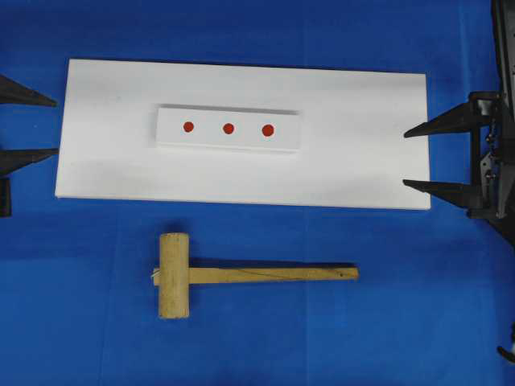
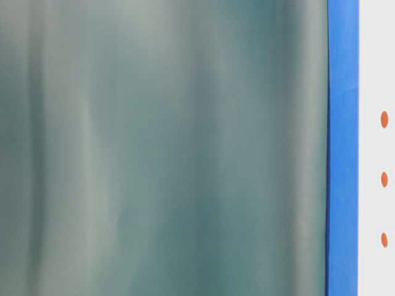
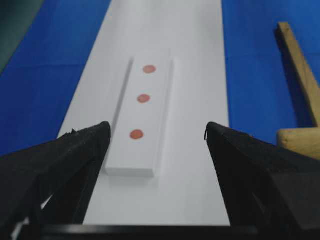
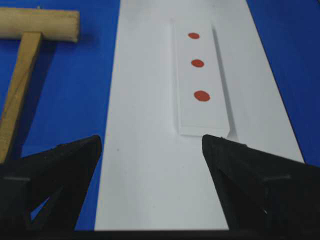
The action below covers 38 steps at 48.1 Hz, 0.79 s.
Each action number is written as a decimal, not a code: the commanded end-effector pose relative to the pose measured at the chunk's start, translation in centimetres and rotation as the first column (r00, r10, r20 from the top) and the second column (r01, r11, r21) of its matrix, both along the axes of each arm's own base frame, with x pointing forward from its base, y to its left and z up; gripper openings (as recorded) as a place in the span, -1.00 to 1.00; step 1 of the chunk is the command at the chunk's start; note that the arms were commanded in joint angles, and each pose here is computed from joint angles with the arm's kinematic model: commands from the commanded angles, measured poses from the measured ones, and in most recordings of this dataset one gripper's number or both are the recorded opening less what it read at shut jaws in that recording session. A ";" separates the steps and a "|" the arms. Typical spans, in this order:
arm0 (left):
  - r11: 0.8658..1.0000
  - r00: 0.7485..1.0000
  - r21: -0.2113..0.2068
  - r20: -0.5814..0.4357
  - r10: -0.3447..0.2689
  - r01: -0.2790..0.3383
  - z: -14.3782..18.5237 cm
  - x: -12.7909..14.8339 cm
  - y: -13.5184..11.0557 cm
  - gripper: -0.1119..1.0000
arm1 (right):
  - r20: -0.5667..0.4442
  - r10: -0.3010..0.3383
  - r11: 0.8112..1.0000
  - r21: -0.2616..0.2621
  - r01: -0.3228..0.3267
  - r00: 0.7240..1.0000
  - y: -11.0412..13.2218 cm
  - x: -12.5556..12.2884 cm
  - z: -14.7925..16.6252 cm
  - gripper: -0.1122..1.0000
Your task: Hit the mark with a hammer.
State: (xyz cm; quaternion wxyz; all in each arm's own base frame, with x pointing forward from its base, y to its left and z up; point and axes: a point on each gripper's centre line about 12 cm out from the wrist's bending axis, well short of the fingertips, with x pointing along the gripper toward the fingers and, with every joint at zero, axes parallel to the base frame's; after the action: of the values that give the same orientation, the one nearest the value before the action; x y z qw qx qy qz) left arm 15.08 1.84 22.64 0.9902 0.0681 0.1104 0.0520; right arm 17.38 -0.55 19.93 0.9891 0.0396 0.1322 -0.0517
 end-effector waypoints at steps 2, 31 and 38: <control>1.000 1.000 0.008 0.018 -0.004 0.004 0.5 0.2 0.0 0.53 | 0.014 -0.018 1.000 0.001 0.018 1.000 -0.2 0.1 0.4 0.78; 1.000 1.000 0.006 0.015 -0.004 0.004 0.3 0.1 0.0 0.52 | 0.023 -0.035 0.999 0.000 0.035 0.999 -0.4 0.1 0.4 0.78; 1.000 1.000 0.007 0.016 -0.004 0.004 0.3 0.1 0.0 0.52 | 0.023 -0.036 0.999 0.000 0.036 0.999 -0.4 0.1 0.4 0.78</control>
State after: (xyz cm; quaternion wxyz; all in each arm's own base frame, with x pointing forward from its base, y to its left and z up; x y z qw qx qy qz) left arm 15.01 1.80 22.46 0.9902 0.0706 0.1090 0.0511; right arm 17.33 -0.87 19.93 0.9890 0.0408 0.1263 -0.0652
